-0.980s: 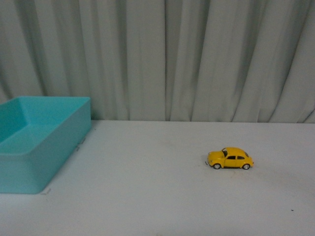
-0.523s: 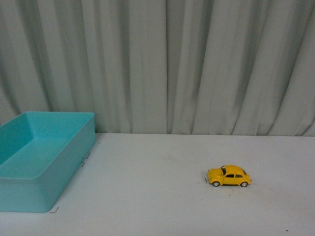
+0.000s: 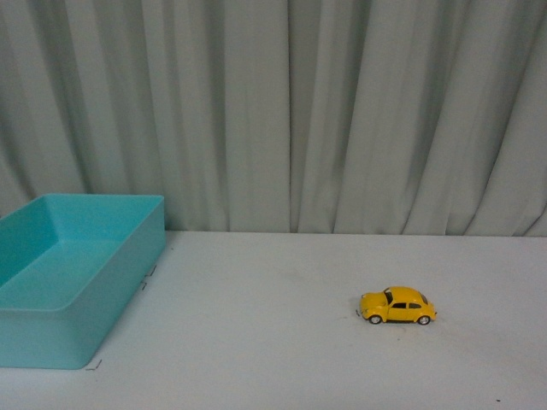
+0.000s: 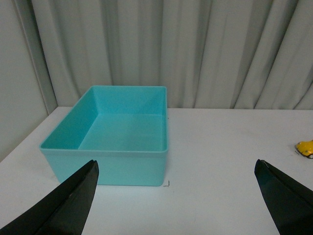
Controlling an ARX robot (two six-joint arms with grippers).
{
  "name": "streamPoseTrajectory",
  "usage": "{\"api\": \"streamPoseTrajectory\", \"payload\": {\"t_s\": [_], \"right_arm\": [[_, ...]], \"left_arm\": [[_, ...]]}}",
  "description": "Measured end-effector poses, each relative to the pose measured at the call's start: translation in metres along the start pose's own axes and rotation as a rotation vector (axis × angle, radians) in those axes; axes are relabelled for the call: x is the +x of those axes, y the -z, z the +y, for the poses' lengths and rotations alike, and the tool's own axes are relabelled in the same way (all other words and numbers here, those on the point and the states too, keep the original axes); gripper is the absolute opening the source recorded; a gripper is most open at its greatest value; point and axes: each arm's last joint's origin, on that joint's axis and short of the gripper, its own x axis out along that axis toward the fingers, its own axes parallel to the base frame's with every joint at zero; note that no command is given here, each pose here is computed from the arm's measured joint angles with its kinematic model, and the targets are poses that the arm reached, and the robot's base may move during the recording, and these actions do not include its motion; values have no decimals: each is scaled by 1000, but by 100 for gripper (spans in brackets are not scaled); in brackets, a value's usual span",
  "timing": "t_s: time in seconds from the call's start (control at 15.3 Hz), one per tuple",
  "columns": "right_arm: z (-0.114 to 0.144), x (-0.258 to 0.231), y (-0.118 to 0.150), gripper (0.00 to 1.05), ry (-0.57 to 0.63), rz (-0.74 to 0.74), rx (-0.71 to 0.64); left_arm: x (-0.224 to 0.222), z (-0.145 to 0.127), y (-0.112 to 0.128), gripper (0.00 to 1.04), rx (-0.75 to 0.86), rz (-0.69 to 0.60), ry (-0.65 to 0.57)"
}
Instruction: Wind up and store yellow beetle toy
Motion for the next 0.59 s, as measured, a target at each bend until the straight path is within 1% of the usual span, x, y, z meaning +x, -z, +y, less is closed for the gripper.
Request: {"api": "streamPoseTrajectory", "payload": {"t_s": [0.59], "right_arm": [[0, 0, 0, 98, 0, 0, 0]], "left_arm": [[0, 0, 0, 98, 0, 0, 0]]}}
